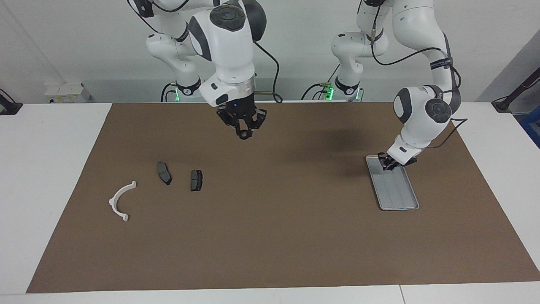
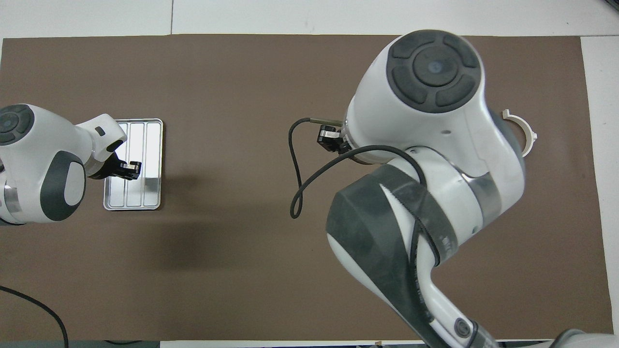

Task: Pick bearing gear from pile to tray
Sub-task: 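Open the left gripper in the tray while the right gripper drops another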

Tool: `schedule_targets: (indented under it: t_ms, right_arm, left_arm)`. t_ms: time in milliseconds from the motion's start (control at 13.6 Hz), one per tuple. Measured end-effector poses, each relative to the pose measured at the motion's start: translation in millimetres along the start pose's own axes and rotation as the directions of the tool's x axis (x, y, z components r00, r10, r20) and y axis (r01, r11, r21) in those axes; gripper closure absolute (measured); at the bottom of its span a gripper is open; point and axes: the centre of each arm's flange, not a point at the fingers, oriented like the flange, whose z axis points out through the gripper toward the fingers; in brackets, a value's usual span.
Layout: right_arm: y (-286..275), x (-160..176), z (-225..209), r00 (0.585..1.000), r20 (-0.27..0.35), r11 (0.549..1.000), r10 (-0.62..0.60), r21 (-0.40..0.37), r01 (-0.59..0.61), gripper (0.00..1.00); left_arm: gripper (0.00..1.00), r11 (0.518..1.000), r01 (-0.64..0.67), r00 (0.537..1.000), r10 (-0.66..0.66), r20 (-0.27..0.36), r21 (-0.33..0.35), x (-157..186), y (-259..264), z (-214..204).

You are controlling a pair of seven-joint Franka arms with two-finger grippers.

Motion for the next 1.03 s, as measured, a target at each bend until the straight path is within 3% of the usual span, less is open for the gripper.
schedule_targets:
  t_ms: [293, 660, 880, 1026]
  right_arm:
    - [-49.5, -29.8, 63.7, 0.991, 0.019, 0.991, 0.129, 0.045, -0.13, 0.65]
    - [-78.8, -34.3, 159.4, 0.984, 0.066, 0.985, 0.164, 0.045, -0.167, 0.65]
    - [-97.8, -45.3, 219.7, 0.983, 0.012, 0.982, 0.185, 0.022, -0.185, 0.65]
    - [-105.2, -48.3, 260.3, 0.983, 0.009, 0.983, 0.183, 0.027, -0.184, 0.65]
  left_arm:
    - [0.77, 0.999, 0.041, 0.999, -0.041, -0.031, -0.001, -16.3, -14.5, 13.5]
    - [0.77, 0.995, 0.099, 0.994, -0.1, -0.054, -0.004, -21.9, -11.1, 26.2]
    - [0.77, 0.995, 0.105, 0.993, -0.105, -0.054, -0.005, -29.5, -9.6, 39.8]
    - [0.77, 0.994, 0.106, 0.993, -0.106, -0.055, -0.005, -30.6, -9.4, 41.8]
